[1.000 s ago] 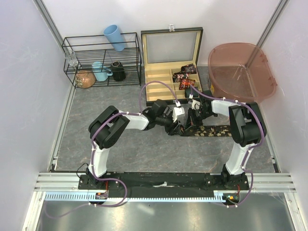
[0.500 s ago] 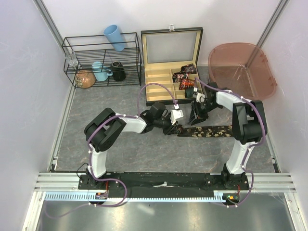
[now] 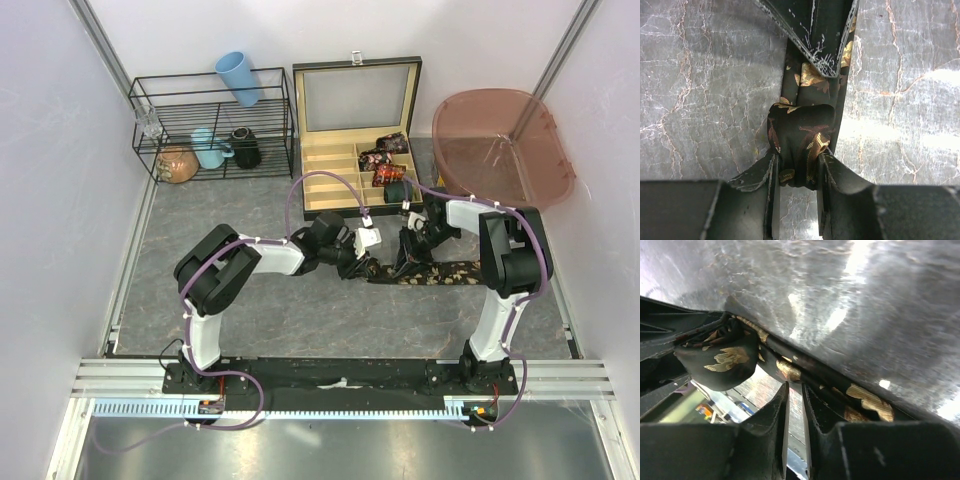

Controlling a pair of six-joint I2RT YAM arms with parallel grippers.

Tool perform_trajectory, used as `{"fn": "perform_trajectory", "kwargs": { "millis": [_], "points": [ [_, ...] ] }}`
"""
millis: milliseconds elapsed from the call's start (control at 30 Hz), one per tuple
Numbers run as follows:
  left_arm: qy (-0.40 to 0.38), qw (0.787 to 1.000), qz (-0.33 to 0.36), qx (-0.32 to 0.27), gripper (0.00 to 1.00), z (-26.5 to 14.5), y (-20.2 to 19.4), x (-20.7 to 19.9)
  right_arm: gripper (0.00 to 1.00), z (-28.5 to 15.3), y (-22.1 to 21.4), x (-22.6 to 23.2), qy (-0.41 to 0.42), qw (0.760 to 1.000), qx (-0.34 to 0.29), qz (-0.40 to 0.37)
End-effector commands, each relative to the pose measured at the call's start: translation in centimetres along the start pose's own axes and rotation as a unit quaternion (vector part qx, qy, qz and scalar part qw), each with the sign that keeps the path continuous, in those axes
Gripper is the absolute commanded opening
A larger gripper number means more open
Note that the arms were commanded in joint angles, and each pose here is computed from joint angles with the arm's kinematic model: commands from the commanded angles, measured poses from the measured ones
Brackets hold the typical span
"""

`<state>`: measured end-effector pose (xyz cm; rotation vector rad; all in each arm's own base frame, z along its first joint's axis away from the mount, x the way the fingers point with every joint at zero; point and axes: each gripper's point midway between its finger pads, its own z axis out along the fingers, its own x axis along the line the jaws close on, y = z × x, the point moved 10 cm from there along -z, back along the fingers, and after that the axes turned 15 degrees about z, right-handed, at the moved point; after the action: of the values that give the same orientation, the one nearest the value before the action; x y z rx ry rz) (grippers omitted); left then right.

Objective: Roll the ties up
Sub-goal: Roll the tie at the center of the board.

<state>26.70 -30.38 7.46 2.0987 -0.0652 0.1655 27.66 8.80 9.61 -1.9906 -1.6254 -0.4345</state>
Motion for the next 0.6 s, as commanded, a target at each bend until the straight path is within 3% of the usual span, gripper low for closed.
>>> {"fn": "perform_trajectory", "kwargs": {
  "millis": [0,367,567],
  "points": [
    [-0.01,1.0,0.01,0.024,0.02,-1.1,-0.1,0.9,0.23,1.5,1.2,-2.7,-0.089,0.995,-0.045,0.017],
    [-0.016,0.996,0.087,0.002,0.02,-2.2,3.2,1.3,0.23,1.8,1.0,-3.3,-0.102,0.993,-0.048,0.03],
    [-0.018,0.992,0.117,0.052,0.04,-1.9,3.1,0.6,0.24,1.9,0.9,-3.4,-0.102,0.993,-0.05,0.033]
  ]
}}
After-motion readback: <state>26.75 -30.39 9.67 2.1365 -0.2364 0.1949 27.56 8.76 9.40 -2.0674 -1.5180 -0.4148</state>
